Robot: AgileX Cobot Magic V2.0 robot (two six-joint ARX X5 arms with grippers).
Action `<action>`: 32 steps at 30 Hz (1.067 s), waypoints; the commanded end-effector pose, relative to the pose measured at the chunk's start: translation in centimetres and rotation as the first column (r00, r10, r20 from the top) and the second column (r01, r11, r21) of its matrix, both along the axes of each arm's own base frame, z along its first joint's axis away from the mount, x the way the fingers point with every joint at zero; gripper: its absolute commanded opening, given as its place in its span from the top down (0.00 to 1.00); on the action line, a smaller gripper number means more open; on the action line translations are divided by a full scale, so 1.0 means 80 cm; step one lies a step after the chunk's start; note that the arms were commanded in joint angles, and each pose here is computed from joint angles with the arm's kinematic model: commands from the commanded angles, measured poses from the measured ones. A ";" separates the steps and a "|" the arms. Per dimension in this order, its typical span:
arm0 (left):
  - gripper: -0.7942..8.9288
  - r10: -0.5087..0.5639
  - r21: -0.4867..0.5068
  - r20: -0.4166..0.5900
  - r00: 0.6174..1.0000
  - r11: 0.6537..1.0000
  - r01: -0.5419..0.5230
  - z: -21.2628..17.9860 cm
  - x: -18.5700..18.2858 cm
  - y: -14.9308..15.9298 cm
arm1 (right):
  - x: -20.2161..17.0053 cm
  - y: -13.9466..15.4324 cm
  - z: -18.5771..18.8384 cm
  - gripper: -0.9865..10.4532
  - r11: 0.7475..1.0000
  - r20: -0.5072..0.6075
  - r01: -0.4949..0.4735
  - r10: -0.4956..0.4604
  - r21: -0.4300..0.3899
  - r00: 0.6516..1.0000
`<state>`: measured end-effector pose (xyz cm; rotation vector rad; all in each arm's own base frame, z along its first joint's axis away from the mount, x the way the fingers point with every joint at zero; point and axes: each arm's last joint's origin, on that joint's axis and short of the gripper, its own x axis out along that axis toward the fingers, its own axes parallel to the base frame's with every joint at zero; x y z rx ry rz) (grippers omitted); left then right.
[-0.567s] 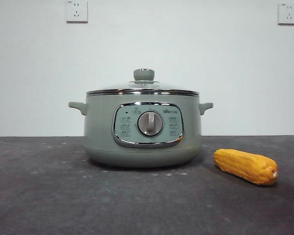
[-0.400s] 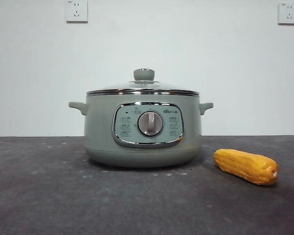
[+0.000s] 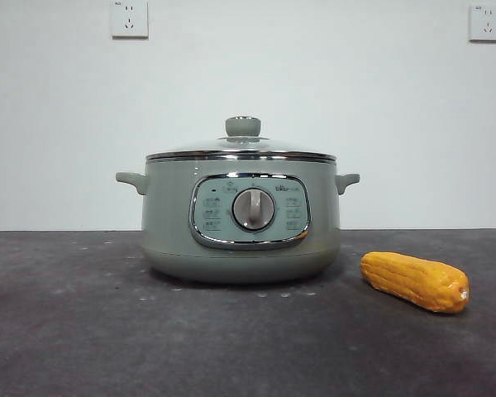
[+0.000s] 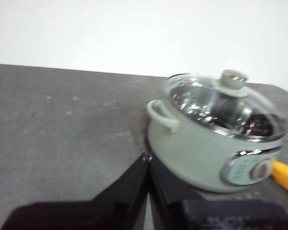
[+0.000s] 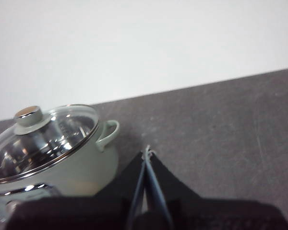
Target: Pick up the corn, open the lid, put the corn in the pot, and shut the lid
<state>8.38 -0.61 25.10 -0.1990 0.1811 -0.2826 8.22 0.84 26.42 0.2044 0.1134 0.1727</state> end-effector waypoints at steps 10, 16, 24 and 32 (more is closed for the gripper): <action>0.92 -0.103 0.079 -0.096 0.990 0.991 0.111 0.092 -0.005 -0.003 | 0.003 0.004 0.095 0.92 0.971 -0.260 -0.182 0.137 -0.158 0.956; 0.92 -0.123 0.104 -0.143 0.982 0.985 0.139 0.117 -0.008 -0.004 | 0.007 0.006 0.115 0.92 0.954 -0.343 -0.250 0.182 -0.163 0.922; 0.92 -0.146 0.101 -0.164 0.976 0.981 0.164 0.119 -0.004 -0.007 | 0.011 0.006 0.118 0.92 0.951 -0.365 -0.259 0.184 -0.168 0.913; 0.30 -0.147 0.100 -0.159 0.976 0.981 0.164 0.129 -0.003 -0.007 | 0.011 0.006 0.118 0.51 0.951 -0.366 -0.259 0.184 -0.167 0.912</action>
